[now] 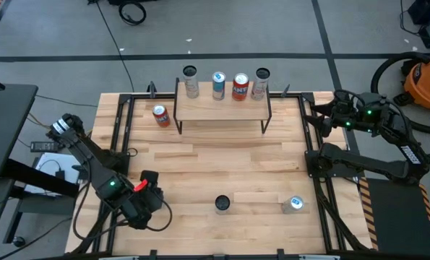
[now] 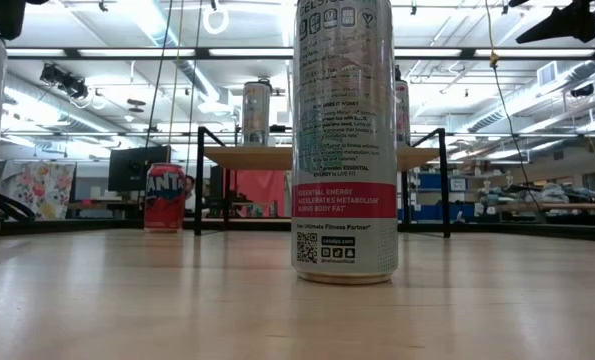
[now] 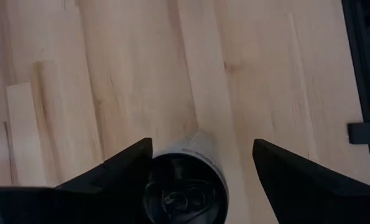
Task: Place canned beverage on shelf
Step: Put the white yellow soda can on the shelf aligned with the other white yellow soda can
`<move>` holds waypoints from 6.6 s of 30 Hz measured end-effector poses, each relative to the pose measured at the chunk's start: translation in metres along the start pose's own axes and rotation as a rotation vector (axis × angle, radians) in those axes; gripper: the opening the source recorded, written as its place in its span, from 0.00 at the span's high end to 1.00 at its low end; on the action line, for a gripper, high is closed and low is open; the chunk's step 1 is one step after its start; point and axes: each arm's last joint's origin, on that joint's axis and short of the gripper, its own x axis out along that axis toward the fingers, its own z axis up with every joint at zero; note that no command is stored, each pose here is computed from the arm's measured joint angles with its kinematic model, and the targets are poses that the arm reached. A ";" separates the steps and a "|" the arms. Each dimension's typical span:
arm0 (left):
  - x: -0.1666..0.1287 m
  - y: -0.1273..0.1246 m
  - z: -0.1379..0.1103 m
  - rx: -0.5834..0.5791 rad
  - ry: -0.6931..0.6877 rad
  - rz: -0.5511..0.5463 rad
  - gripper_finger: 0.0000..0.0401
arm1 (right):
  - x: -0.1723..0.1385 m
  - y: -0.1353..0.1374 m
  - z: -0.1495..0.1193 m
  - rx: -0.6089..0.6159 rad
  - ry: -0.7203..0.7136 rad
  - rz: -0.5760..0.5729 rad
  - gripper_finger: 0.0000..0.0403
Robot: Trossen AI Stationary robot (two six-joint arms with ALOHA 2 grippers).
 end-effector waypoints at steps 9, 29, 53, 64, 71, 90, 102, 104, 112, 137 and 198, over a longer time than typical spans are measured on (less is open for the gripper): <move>0.001 0.004 0.000 -0.001 0.013 0.031 0.28 | 0.000 0.000 0.000 0.000 0.003 0.007 0.13; 0.002 0.007 0.002 -0.031 0.021 0.010 0.28 | 0.000 0.000 0.000 -0.008 0.003 0.007 0.13; 0.002 0.003 0.011 -0.049 -0.044 -0.073 0.28 | 0.000 0.000 0.000 -0.008 0.003 0.006 0.13; 0.001 0.000 0.020 -0.072 -0.153 -0.069 0.28 | 0.000 0.000 -0.002 -0.015 0.026 0.005 0.13; 0.001 0.000 0.021 -0.077 -0.173 -0.049 0.28 | 0.000 -0.002 -0.006 -0.013 0.070 -0.013 0.13; 0.001 0.002 0.021 -0.071 -0.172 -0.033 0.28 | 0.000 -0.002 -0.006 -0.039 0.065 -0.010 0.13; 0.002 0.003 0.018 -0.137 -0.143 -0.022 0.28 | 0.000 -0.002 -0.006 -0.039 0.065 -0.010 0.13; 0.002 0.004 0.016 -0.168 -0.124 -0.012 0.28 | 0.000 -0.002 -0.006 -0.039 0.065 -0.010 0.13; 0.005 0.005 0.013 -0.251 -0.099 -0.001 0.28 | 0.000 -0.002 -0.006 -0.039 0.065 -0.010 0.13; 0.007 0.013 0.016 -0.297 -0.103 0.031 0.28 | 0.000 -0.002 -0.006 -0.024 0.064 -0.011 0.13; 0.008 0.015 0.020 -0.288 -0.113 0.013 0.17 | 0.000 -0.002 -0.006 -0.001 0.064 -0.012 0.13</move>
